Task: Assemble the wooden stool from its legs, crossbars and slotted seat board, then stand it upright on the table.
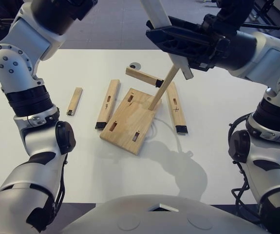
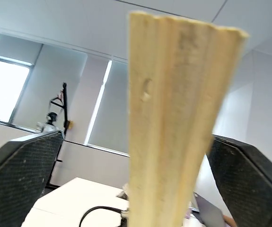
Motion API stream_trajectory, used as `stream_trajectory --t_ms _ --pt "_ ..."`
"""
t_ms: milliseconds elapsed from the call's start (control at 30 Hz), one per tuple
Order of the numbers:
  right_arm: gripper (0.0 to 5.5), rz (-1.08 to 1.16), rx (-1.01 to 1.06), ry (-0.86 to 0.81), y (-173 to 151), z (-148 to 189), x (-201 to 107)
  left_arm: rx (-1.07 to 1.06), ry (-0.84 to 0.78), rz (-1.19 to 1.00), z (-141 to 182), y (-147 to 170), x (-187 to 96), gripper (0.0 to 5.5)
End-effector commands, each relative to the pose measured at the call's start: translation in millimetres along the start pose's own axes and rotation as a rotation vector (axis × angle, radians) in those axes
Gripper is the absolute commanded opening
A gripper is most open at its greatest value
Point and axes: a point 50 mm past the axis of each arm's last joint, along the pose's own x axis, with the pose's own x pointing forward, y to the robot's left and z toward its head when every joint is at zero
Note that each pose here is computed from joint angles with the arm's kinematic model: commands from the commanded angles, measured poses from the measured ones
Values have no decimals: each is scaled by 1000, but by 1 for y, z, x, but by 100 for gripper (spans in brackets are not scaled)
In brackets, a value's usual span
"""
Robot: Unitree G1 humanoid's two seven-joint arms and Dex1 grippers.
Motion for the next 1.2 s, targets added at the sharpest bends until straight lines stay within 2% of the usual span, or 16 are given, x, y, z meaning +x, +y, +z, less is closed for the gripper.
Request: stream_trajectory --t_ms 33,333,633,1200 --pt "202 -14 6 -9 -2 -2 -1 -105 58 -10 -11 1 -3 494" --pt "202 9 28 -2 1 -10 0 -140 43 -7 -8 0 -4 340" --pt "202 11 33 5 0 -14 3 -181 71 -38 -16 -4 -2 220" --pt "202 -4 0 -41 2 -12 5 -214 119 20 -40 -6 -10 217"
